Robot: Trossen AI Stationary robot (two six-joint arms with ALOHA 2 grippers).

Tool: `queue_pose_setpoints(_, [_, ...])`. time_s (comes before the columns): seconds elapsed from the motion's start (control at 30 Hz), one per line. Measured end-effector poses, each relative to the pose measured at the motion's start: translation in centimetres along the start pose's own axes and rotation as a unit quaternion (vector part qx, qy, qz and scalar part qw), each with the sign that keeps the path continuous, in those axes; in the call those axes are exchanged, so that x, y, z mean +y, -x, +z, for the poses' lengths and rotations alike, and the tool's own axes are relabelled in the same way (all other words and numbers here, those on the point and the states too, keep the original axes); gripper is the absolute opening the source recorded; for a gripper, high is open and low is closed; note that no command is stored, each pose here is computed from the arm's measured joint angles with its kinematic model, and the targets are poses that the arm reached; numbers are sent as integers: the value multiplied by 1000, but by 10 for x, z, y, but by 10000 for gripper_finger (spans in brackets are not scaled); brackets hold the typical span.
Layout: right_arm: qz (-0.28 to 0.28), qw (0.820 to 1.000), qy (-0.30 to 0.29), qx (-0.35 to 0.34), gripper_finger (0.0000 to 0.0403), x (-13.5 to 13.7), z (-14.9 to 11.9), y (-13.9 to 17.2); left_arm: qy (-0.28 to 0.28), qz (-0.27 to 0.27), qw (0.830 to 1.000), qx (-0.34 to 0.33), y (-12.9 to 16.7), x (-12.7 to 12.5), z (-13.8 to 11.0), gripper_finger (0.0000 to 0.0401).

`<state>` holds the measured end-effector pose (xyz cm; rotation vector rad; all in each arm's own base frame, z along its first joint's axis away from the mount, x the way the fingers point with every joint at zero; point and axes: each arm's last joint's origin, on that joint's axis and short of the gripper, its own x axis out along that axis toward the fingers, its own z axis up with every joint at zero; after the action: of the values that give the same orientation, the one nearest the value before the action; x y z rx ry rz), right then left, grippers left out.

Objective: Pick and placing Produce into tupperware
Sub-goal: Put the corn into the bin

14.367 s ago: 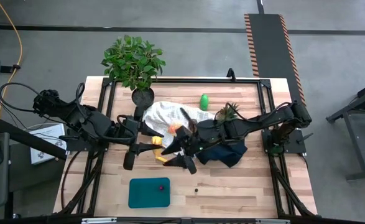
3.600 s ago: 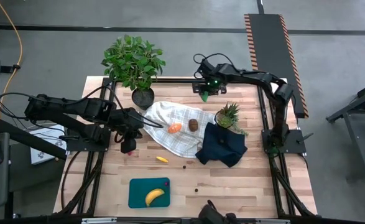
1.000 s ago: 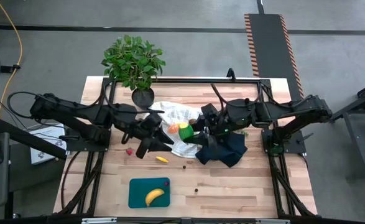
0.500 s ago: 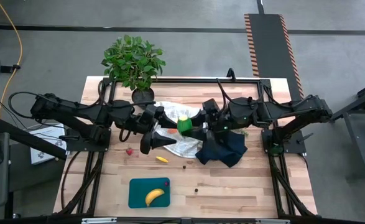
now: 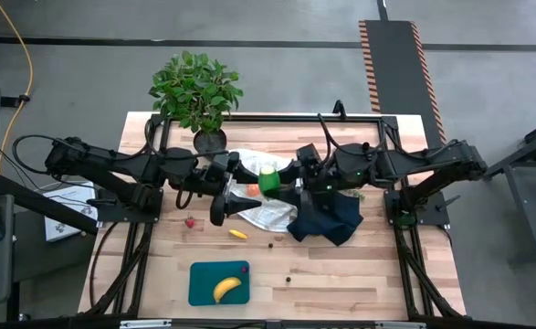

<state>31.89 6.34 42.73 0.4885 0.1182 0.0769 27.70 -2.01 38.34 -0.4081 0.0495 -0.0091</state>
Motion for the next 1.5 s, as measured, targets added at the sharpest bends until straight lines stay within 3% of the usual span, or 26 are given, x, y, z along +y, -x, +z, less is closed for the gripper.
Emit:
queue_pose_setpoints(0.63, [-16,999,-1,42,181,-2,-13,-7,-16,19,1000,-12,0,1,1,324])
queue_pose_setpoints(1.1, [-31,997,2,71,181,-7,-24,-16,-18,-14,999,-43,1,-3,9,324])
queue_pose_setpoints(1.5, [-19,998,5,53,181,-4,-19,-14,-18,-16,999,-38,2,-3,9,324])
